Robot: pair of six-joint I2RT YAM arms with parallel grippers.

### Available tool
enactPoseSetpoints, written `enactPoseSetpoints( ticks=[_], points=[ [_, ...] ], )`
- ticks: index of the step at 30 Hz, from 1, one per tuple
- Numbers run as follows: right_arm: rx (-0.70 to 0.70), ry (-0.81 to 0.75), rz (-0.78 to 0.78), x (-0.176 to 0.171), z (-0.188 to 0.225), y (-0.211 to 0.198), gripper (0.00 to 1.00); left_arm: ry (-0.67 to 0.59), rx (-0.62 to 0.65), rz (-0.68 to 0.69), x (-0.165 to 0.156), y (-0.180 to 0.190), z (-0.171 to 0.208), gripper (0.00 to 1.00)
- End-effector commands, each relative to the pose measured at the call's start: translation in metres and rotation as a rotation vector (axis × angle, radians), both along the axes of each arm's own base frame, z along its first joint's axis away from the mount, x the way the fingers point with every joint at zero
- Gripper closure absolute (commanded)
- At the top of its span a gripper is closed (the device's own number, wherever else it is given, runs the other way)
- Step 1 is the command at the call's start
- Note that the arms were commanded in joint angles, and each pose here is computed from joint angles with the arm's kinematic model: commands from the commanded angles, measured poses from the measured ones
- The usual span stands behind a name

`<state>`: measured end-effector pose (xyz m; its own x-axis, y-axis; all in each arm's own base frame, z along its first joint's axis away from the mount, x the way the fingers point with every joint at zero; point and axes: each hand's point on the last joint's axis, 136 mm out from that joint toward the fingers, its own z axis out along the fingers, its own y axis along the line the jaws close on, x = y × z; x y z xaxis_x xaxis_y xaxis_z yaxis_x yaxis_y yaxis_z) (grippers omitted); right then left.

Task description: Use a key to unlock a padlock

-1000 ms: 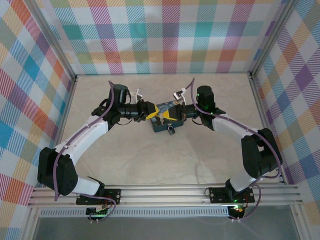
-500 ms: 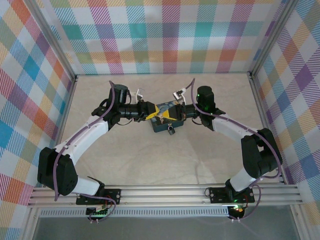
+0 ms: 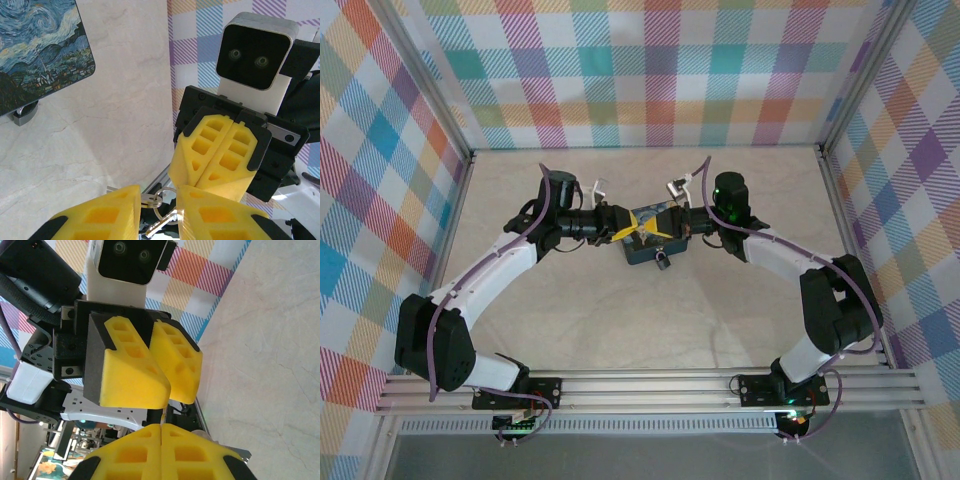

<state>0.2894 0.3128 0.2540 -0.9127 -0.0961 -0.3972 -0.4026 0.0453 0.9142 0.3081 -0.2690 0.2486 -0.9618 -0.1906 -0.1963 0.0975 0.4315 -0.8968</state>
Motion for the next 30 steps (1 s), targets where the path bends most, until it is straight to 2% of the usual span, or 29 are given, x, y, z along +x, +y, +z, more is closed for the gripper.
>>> enactPoseSetpoints(
  ticks=[1, 15, 19, 22, 28, 30],
  points=[
    [0.012, -0.009, 0.007, 0.001, -0.002, 0.003, 1.0, -0.05, -0.032, -0.037, -0.008, -0.003, 0.014, 0.75],
    [-0.003, 0.013, -0.007, 0.006, -0.007, 0.004, 1.0, -0.051, -0.038, -0.04, -0.01, -0.003, 0.013, 0.85],
    [-0.003, 0.016, -0.008, 0.006, -0.005, 0.004, 0.98, -0.044, -0.038, -0.037, -0.009, -0.004, 0.011, 0.94],
    [-0.01, 0.021, -0.004, 0.006, -0.007, 0.004, 0.93, -0.021, -0.029, -0.019, -0.007, -0.002, 0.007, 1.0],
    [-0.083, -0.048, -0.026, 0.001, -0.007, -0.004, 0.72, 0.072, 0.006, 0.022, -0.003, 0.003, -0.009, 1.0],
    [-0.136, -0.104, -0.06, 0.001, -0.007, -0.01, 0.69, 0.105, 0.014, 0.036, -0.002, 0.005, -0.013, 1.0]
  ],
)
